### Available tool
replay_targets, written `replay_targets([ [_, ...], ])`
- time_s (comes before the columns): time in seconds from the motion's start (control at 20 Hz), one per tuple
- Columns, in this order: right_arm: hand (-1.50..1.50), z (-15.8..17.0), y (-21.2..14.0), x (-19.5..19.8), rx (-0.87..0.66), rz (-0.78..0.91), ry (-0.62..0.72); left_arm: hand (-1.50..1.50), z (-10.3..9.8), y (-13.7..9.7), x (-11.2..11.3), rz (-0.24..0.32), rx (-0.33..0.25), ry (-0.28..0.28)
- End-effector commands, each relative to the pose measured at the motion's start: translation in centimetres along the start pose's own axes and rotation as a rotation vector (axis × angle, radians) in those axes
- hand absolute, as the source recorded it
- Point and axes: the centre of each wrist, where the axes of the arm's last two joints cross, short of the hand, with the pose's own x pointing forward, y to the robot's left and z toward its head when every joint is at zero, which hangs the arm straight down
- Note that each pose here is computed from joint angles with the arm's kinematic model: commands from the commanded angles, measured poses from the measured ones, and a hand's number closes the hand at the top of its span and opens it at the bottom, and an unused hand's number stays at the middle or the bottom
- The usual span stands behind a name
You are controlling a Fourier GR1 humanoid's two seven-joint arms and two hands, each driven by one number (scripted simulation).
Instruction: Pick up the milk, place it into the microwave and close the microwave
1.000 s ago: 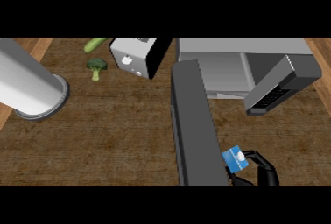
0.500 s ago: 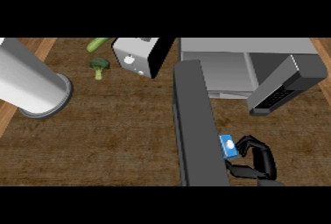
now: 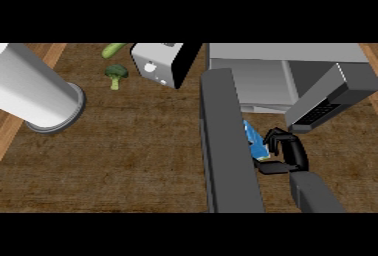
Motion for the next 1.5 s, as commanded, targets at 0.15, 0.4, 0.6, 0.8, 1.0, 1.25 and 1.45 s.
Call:
replay_targets([
  [0.15,1.5,-5.3,0.9,1.8,0.002,0.029,-0.082,-1.5,-0.4,0.8,1.0,0.031,-0.022,-0.069],
  [0.4,1.5,-10.1,-2.4,4.9,0.033,0.069,-0.04,-1.5,-0.9,0.0,1.4,0.032,-0.016,-0.07],
  [0.6,1.5,-11.8,-1.9,5.8,0.001,0.113,-0.022,-1.5,-1.4,-0.2,1.0,0.03,-0.034,-0.055],
  [0.8,1.5,-13.7,-2.1,7.3,-0.004,0.128,0.008,-1.5,-1.2,-0.7,1.0,0.044,-0.069,-0.057],
  [1.0,1.5,-15.3,-3.6,8.9,-0.014,0.158,0.005,-1.5,-1.7,0.4,0.8,0.031,-0.073,-0.087],
  [1.25,1.5,-17.3,-2.0,10.5,-0.091,0.356,-0.035,-1.5,-2.7,1.0,0.6,0.032,-0.103,-0.092],
  [1.45,1.5,-16.8,-4.8,10.6,-0.138,0.396,-0.03,-1.5,-3.3,1.3,0.0,0.041,-0.096,-0.102],
])
